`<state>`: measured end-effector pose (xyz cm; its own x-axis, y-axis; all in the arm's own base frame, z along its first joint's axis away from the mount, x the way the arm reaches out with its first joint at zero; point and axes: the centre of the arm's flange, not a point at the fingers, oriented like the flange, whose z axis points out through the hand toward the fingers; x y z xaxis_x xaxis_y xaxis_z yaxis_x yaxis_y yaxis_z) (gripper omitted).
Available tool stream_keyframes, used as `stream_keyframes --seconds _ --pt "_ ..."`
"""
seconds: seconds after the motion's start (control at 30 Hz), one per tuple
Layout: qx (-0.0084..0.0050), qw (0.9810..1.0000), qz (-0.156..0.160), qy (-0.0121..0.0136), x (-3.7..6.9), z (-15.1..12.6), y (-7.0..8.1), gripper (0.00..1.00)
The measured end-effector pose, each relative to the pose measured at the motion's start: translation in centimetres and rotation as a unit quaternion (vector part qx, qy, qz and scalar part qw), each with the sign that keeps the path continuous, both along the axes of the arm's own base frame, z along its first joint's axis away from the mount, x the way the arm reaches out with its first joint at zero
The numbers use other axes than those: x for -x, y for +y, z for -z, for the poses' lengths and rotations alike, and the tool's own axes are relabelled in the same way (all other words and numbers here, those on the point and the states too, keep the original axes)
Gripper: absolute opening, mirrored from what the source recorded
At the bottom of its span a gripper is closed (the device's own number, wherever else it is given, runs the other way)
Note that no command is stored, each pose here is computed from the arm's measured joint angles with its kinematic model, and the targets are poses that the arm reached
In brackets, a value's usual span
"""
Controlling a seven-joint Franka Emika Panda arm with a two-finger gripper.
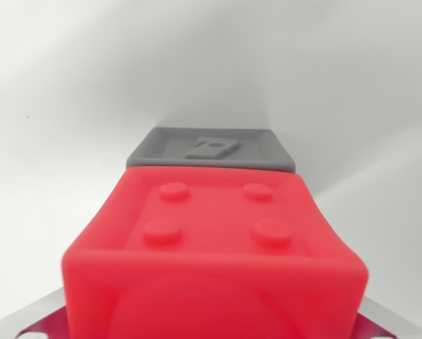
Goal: Destack cube
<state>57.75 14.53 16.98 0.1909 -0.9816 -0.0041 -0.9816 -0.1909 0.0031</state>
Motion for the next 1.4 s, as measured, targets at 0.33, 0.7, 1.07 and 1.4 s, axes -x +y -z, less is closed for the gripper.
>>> stream_keyframes --seconds 0.33,0.7,1.07,1.4 --pt "-0.0001 1.0 0.0 -0.0016 -0.1 -0.6 0.0 0.0" --pt "0.0005 1.0 0.0 -0.0018 -0.1 -1.9 0.0 0.0" --pt "0.0012 1.0 0.0 -0.0021 -0.1 -3.7 0.0 0.0" --pt "0.0016 1.0 0.0 -0.0028 -0.1 -5.5 0.0 0.0"
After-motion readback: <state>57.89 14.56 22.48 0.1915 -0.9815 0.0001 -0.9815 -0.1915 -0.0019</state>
